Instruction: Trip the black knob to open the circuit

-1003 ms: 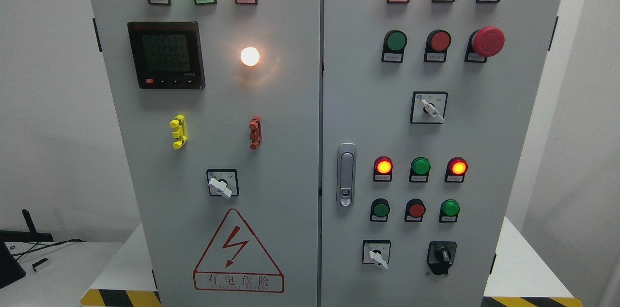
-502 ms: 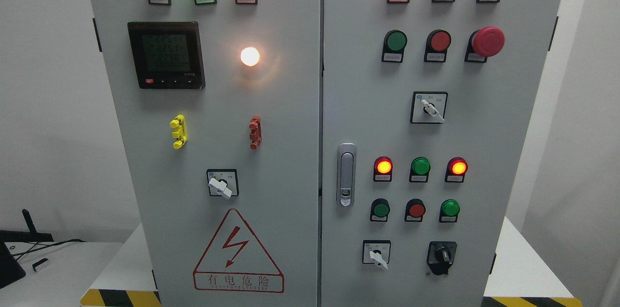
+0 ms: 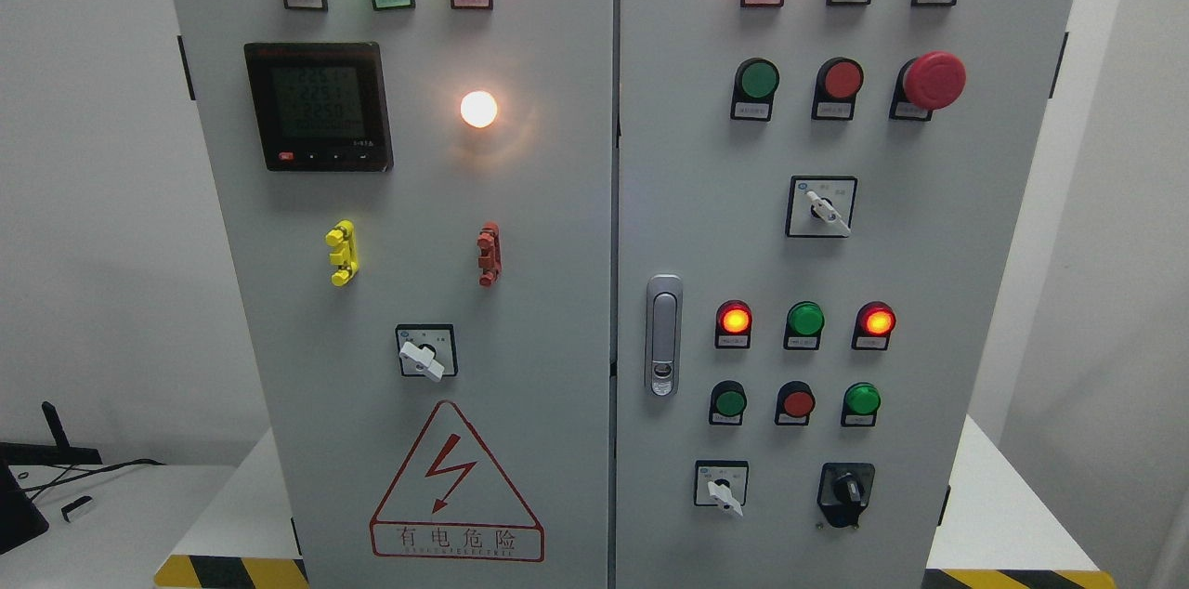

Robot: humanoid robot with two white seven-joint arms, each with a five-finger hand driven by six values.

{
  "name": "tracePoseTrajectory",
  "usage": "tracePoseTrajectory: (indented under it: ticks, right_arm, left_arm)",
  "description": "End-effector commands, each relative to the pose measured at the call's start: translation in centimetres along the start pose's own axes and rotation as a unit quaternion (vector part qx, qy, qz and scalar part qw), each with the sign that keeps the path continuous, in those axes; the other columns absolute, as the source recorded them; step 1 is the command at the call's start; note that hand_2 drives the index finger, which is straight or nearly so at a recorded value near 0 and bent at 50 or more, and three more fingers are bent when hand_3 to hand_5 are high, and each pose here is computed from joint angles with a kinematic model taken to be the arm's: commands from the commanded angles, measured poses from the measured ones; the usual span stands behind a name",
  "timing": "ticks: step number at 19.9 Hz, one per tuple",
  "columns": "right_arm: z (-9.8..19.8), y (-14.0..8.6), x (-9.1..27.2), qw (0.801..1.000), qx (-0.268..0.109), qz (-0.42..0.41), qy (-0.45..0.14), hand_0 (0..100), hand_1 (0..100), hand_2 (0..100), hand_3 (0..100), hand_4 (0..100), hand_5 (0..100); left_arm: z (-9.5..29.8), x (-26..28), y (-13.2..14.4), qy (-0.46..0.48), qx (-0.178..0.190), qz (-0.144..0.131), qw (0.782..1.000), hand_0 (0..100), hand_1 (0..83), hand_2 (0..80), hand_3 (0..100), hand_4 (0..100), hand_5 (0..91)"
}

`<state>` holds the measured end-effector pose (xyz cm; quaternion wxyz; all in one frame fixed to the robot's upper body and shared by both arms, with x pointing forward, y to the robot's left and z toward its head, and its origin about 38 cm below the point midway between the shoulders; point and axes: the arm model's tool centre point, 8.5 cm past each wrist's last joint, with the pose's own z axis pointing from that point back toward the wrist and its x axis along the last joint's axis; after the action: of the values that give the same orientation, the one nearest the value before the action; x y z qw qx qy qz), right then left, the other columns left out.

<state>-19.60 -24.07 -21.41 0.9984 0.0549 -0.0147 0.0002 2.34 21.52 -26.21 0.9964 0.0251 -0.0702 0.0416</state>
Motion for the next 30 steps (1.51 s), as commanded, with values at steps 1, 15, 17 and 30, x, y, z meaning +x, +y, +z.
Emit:
tracePoseTrajectory:
  ticks: [1,15,17,30]
  right_arm:
    - [5.0,-1.0,6.4,0.978,-0.014,0.015,-0.208,0,13,2,12,4,7]
    - [12.9,-4.7,16.4,0.91,-0.071,0.04,-0.407,3,20,10,27,15,18]
    - [13.0,-4.8,16.5,0.91,-0.065,0.05,-0.405,3,20,10,27,15,18]
    - [21.0,-7.4,15.8,0.875,-0.052,0.09,-0.473,4,16,9,27,14,17]
  left_arm:
    - [0.0,0.0,0.0,-0.001,-0.002,-0.015,1.0,12,38.9,0.0,0,0,0.0]
    - [0.0,0.0,-0.1,-0.001,-0.003,-0.015,1.0,12,38.9,0.0,0,0,0.0]
    - [0.0,0.0,0.0,-0.001,-0.002,-0.015,1.0,12,38.9,0.0,0,0,0.0]
    - [0.0,0.0,0.0,-0.001,-0.002,-0.015,1.0,12,38.9,0.0,0,0,0.0]
